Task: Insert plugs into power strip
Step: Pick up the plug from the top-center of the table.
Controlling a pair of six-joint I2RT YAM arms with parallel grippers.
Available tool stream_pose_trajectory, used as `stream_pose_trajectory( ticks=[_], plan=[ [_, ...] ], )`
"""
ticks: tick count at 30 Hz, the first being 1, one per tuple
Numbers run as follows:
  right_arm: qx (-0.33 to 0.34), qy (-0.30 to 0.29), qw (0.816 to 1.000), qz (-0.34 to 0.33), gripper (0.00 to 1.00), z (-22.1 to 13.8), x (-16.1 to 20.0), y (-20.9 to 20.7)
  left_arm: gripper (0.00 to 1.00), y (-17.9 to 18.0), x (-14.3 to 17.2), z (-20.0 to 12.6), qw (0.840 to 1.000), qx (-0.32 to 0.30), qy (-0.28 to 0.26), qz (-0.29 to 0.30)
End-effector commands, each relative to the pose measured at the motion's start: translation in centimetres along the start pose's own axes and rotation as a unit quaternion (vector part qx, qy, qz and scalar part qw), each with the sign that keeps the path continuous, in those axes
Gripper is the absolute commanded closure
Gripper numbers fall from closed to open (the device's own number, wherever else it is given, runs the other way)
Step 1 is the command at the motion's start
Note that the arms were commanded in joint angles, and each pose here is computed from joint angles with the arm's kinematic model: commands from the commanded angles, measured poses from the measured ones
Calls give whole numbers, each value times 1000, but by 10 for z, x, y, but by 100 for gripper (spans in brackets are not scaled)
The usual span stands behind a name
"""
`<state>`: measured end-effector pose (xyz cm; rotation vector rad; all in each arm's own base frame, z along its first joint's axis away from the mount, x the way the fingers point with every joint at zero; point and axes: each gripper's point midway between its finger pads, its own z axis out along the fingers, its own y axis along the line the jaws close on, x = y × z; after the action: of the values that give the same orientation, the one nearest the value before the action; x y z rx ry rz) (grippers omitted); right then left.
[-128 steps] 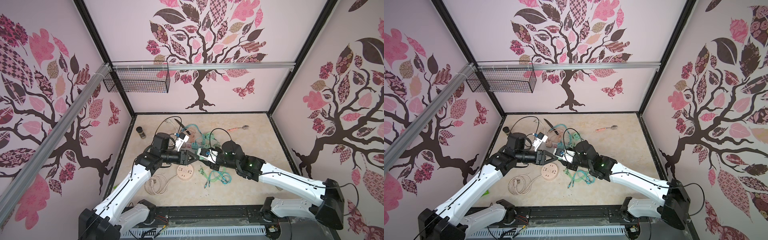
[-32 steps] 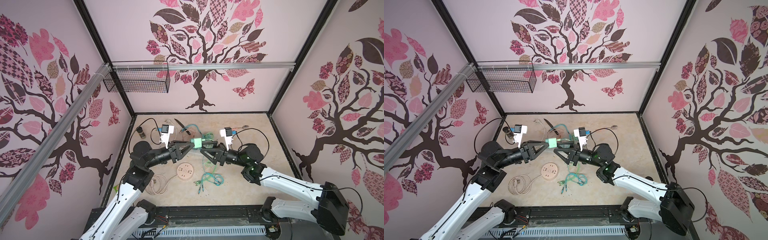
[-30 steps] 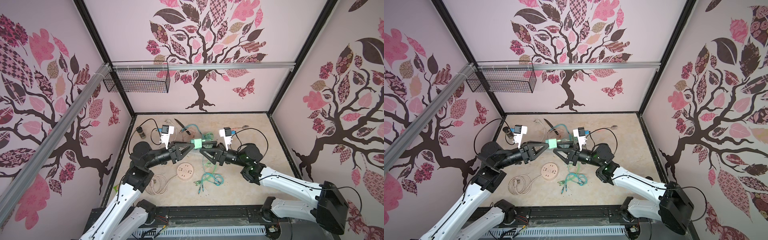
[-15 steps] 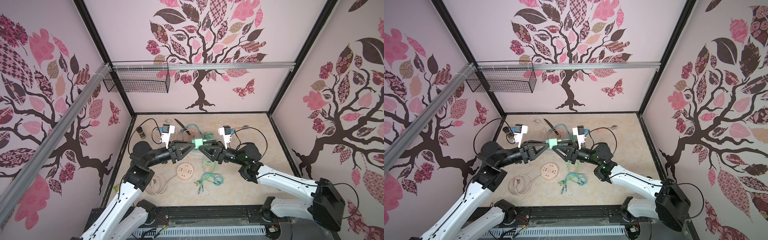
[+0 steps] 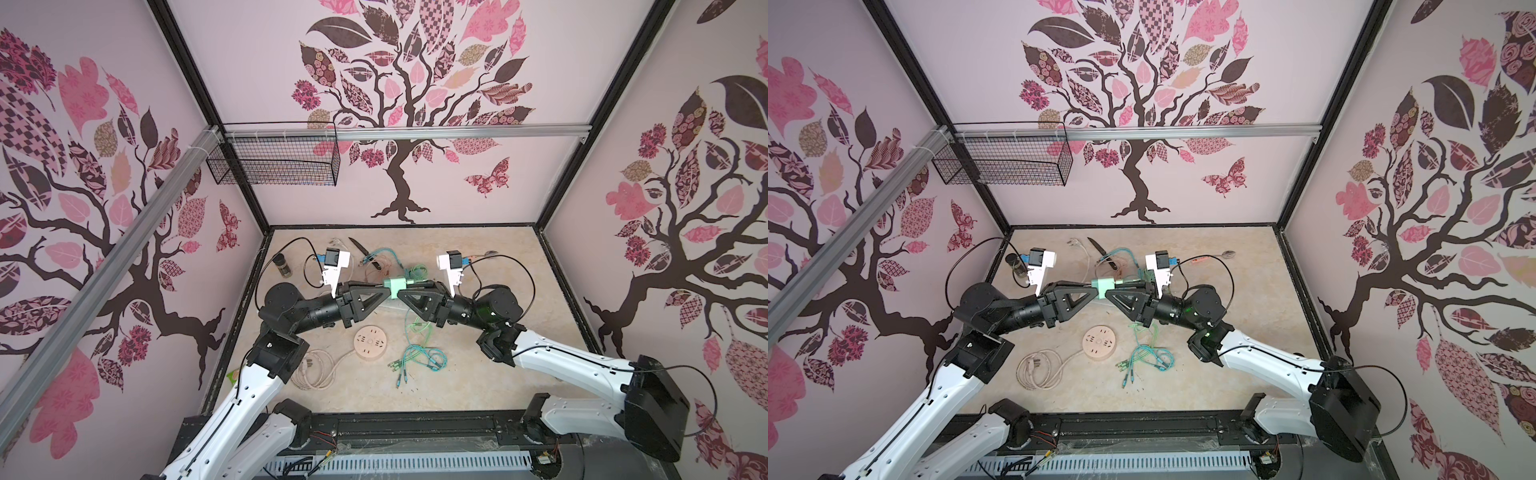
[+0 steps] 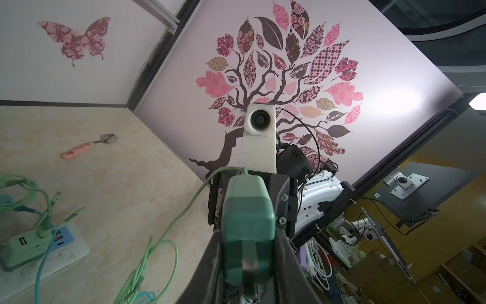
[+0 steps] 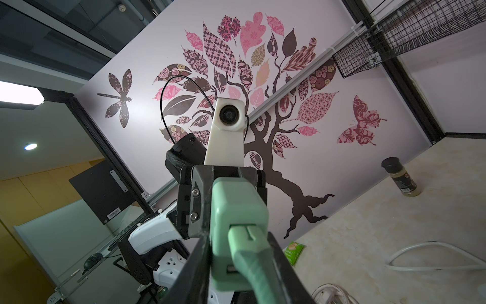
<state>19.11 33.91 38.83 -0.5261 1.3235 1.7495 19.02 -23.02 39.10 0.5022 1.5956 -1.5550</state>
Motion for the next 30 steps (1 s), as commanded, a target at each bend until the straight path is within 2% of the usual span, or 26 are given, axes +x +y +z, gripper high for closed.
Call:
stream_pose_trajectory(
  ticks=[1,3,4,5,7,10,17,23,26,30],
  plan=[
    [-17,-27,999,-40,71,5,-25,19,100,6,11,0,1000,-1,17,-2],
    [-2,-24,998,-50,73,3,-25,16,100,11,17,-1,999,-17,30,-10],
    [6,-23,998,-58,75,1,-26,15,94,12,18,-1,999,-23,35,-9],
    [13,-22,998,-64,77,-1,-27,15,80,13,19,-2,999,-27,39,-8],
    [32,-16,996,-79,81,-4,-31,12,67,13,21,-4,998,-35,43,-4],
    [55,-9,993,-101,86,-9,-39,10,57,14,21,-8,998,-49,40,3],
    [115,15,979,-166,89,-19,-58,0,48,21,31,-19,995,-86,43,8],
    [162,46,955,-246,90,-18,-78,3,43,35,45,-32,990,-133,48,-1],
    [182,67,942,-273,90,-17,-86,3,41,58,55,-42,978,-198,53,-26],
    [201,107,927,-298,89,-18,-84,-2,40,99,74,-63,949,-301,64,-70]
  ],
)
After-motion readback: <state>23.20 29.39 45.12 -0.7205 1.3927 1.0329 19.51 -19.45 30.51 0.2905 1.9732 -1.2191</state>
